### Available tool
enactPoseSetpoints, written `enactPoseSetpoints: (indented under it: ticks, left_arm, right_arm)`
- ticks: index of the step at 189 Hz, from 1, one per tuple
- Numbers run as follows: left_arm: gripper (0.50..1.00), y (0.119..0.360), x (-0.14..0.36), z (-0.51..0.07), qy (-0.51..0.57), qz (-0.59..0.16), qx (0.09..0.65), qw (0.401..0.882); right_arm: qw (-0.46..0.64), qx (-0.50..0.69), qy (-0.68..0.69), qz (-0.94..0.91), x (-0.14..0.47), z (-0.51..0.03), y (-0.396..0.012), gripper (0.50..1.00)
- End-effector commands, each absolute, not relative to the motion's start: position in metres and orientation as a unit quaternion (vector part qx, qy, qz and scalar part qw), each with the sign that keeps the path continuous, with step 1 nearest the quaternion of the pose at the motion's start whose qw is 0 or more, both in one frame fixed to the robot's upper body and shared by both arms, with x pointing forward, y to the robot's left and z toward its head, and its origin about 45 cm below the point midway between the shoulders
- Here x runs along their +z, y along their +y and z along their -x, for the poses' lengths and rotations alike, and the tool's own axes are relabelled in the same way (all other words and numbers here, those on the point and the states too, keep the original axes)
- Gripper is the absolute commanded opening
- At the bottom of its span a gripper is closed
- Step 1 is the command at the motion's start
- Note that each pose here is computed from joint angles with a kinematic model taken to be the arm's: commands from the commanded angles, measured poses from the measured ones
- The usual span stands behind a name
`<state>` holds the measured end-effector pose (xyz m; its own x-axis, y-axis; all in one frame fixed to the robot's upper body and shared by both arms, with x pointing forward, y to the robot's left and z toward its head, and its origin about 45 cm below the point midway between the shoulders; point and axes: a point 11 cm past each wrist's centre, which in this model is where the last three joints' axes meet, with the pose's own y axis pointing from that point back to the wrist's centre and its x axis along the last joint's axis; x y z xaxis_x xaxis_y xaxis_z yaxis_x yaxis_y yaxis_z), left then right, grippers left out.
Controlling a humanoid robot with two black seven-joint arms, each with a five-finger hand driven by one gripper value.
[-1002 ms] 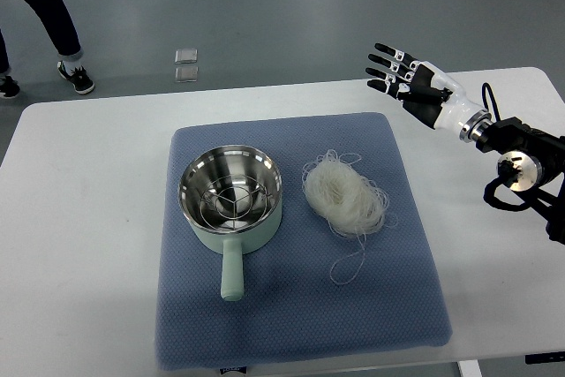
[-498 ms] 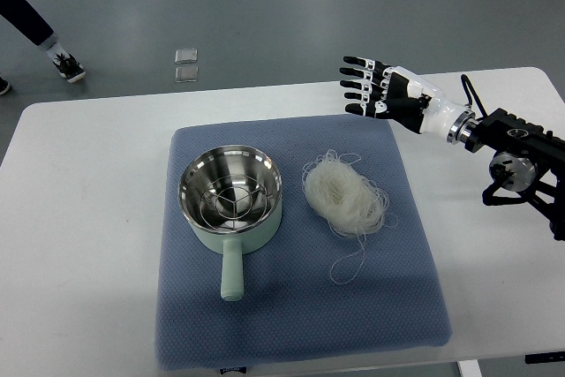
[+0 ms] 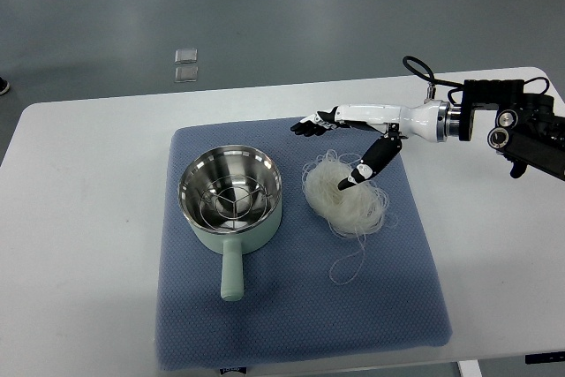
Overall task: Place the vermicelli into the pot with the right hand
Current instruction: 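Lower the right hand onto the vermicelli and close fingers around it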
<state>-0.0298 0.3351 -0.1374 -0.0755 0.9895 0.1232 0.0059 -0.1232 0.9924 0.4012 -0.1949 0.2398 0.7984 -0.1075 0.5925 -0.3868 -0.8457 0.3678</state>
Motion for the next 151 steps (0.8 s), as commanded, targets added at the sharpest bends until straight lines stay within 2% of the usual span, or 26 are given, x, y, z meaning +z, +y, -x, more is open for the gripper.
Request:
enactPoseSetpoints:
  ticks: [1,47,96,151]
  left_arm:
    - [1.000,0.335,-0.137,0.030,0.487,-0.511,0.548,0.449]
    - [1.000,0.335,-0.137,0.030,0.487,-0.511,0.548,0.449]
    - [1.000,0.335,-0.137,0.030,0.487,-0.511,0.548,0.448]
    - [1.000,0.335,-0.137,0.030,0.487,-0.511,0.548,0.448]
  right_arm:
    - [0.279,0.339,-0.097,-0.893,0.242,-0.404,-0.191,0.926]
    - [0.334,0.434,-0.026,-0.836,0.252,-0.411,-0.177,0.926]
    - [0.361,0.449,0.026,-0.817,0.228,-0.403,-0.162,0.926]
    - [0.386,0.464,0.034,-0.796,0.199,-0.404,-0.172,0.926]
